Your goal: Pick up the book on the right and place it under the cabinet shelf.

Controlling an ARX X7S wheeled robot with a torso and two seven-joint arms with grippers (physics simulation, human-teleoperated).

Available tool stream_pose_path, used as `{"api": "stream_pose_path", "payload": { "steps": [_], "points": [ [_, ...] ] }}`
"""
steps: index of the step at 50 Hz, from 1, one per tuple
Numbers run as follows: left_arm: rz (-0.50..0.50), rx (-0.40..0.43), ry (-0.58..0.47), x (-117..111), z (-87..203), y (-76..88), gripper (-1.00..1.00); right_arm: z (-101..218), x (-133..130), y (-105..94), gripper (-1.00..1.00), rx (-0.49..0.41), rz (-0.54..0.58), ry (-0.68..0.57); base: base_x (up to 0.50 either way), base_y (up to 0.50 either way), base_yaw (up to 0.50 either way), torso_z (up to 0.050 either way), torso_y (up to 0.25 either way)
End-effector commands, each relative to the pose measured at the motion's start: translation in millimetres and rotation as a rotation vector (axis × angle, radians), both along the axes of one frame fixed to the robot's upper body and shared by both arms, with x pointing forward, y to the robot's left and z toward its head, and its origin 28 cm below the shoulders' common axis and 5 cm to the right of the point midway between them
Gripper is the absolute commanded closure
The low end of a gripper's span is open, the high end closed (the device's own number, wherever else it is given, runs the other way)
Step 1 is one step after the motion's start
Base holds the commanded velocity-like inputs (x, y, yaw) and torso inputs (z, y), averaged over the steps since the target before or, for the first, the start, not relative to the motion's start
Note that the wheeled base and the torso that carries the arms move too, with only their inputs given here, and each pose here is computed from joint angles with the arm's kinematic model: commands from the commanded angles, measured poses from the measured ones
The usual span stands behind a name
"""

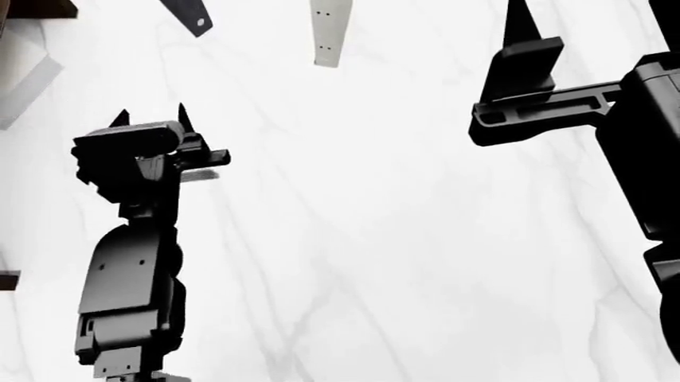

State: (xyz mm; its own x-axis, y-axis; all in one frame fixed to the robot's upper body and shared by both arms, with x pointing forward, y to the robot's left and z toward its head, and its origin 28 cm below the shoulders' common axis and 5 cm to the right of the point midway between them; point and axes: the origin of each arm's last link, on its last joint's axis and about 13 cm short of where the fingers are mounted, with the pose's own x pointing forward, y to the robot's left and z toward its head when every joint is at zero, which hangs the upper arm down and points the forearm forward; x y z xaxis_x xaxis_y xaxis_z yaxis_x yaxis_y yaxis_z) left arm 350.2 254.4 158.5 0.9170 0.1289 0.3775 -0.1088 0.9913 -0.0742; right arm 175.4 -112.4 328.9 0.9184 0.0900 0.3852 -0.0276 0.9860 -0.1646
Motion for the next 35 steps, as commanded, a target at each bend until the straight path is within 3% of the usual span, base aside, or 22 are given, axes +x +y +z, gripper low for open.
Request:
{"api": "stream_pose_path", "payload": {
  "steps": [1, 14, 35],
  "points": [
    [-0.259, 0.06, 0.203, -28, -33, -42.6, -1.0, -4, -1, -0.2, -1.0, 0.009, 0.004, 0.002, 0.0, 0.0, 0.0, 0.0, 0.0],
    [-0.246, 0.123, 0.093, -49, 1, -44.5, -1.0, -11, -1, -2.5, -1.0, 0.022, -0.001, 0.012, 0.0, 0.0, 0.0, -0.001, 0.095],
    [-0.128, 0.154, -0.003, -53, 29, -35.8, -1.0, -14, -5, -5.0, -1.0, 0.034, -0.003, 0.015, 0.0, 0.0, 0.0, 0.0, 0.184]
  ]
}}
